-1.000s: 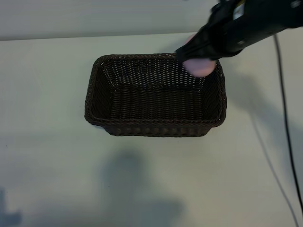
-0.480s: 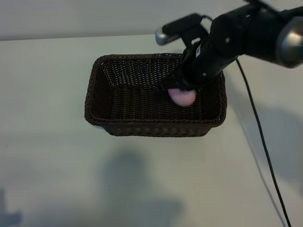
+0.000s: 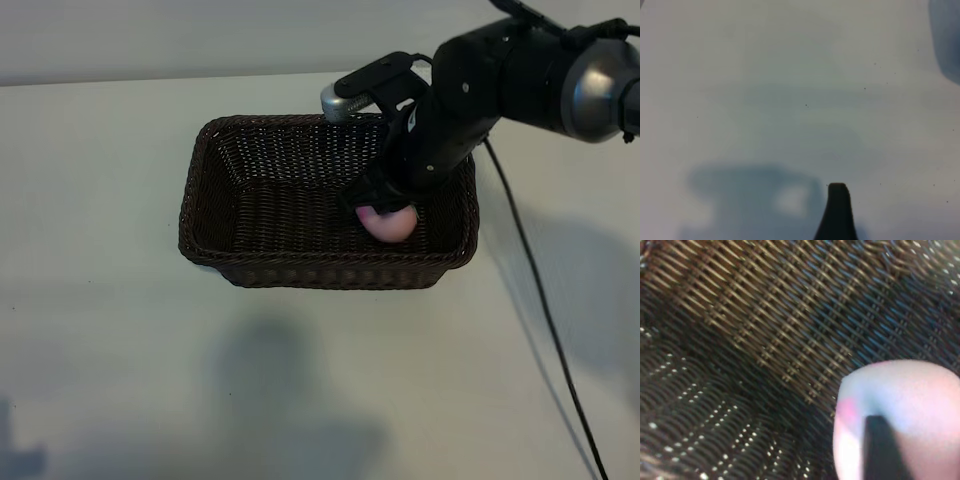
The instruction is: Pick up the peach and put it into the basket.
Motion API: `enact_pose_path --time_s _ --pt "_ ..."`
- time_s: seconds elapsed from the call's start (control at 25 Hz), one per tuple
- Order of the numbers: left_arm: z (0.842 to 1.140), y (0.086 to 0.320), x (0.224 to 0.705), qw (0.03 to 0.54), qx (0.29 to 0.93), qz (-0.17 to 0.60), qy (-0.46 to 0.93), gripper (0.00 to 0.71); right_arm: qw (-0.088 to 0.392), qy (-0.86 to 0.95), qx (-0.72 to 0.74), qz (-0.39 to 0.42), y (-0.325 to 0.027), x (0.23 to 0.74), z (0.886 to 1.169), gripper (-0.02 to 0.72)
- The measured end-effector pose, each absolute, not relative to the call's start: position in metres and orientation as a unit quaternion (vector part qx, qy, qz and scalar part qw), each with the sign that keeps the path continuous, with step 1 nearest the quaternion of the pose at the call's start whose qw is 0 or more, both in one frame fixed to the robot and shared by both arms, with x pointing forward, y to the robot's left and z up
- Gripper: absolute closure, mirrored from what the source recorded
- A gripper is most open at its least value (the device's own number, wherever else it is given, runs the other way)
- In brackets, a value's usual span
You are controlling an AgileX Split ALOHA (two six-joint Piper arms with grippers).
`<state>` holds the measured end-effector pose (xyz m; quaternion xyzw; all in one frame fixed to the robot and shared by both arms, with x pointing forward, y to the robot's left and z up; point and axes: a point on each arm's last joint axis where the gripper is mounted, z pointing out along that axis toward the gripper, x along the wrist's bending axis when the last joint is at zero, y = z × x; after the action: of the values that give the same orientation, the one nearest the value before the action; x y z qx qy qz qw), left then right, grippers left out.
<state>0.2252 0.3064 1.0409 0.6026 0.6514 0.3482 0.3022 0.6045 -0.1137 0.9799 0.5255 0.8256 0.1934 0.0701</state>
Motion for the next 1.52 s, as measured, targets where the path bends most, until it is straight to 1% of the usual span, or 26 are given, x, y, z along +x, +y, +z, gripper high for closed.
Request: enact_pose_path --time_s 0.04,0.16,0.24,0.32,0.48,0.6,0.72,1.04,1.16,1.24,1.36,1.52 --pt "1.041 0.306 0.225 0.302 0.603 0.348 0.651 0.115 0.07 0.827 0.523 0.193 -0.113 0.606 0.985 0.271" --pt "1.041 0.306 0.225 0.302 0.603 0.348 0.651 0.115 0.073 0.827 0.52 0.202 -0.11 0.611 1.003 0.091" --pt "1.041 0.306 0.225 0.302 0.603 0.348 0.651 0.115 0.077 0.826 0.517 0.212 -0.108 0.615 1.017 0.024" --pt "1.041 0.306 0.225 0.302 0.603 0.348 0.651 0.115 0.084 0.824 0.514 0.223 -0.106 0.618 1.031 -0.002" --pt "1.041 0.306 0.225 0.302 0.603 0.348 0.651 0.116 0.107 0.827 0.508 0.216 -0.11 0.623 1.043 0.005" --pt "1.041 0.306 0.225 0.302 0.603 0.348 0.651 0.116 0.126 0.81 0.535 0.203 -0.127 0.631 1.045 0.015" --pt "1.041 0.306 0.225 0.302 0.603 0.348 0.651 0.116 0.144 0.791 0.568 0.179 -0.161 0.642 1.044 0.022" --pt "1.041 0.306 0.225 0.302 0.603 0.348 0.651 0.116 0.163 0.707 0.675 0.133 -0.284 0.662 1.043 0.062" --pt "1.041 0.306 0.225 0.302 0.603 0.348 0.651 0.116 0.159 0.681 0.706 0.117 -0.319 0.659 1.042 0.088" --pt "1.041 0.306 0.225 0.302 0.603 0.348 0.651 0.116 0.15 0.666 0.722 0.112 -0.335 0.657 1.041 0.101" --pt "1.041 0.306 0.225 0.302 0.603 0.348 0.651 0.116 0.132 0.663 0.73 0.101 -0.344 0.652 1.04 0.108" --pt "1.041 0.306 0.225 0.302 0.603 0.348 0.651 0.116 0.106 0.674 0.727 0.083 -0.343 0.647 1.038 0.109"
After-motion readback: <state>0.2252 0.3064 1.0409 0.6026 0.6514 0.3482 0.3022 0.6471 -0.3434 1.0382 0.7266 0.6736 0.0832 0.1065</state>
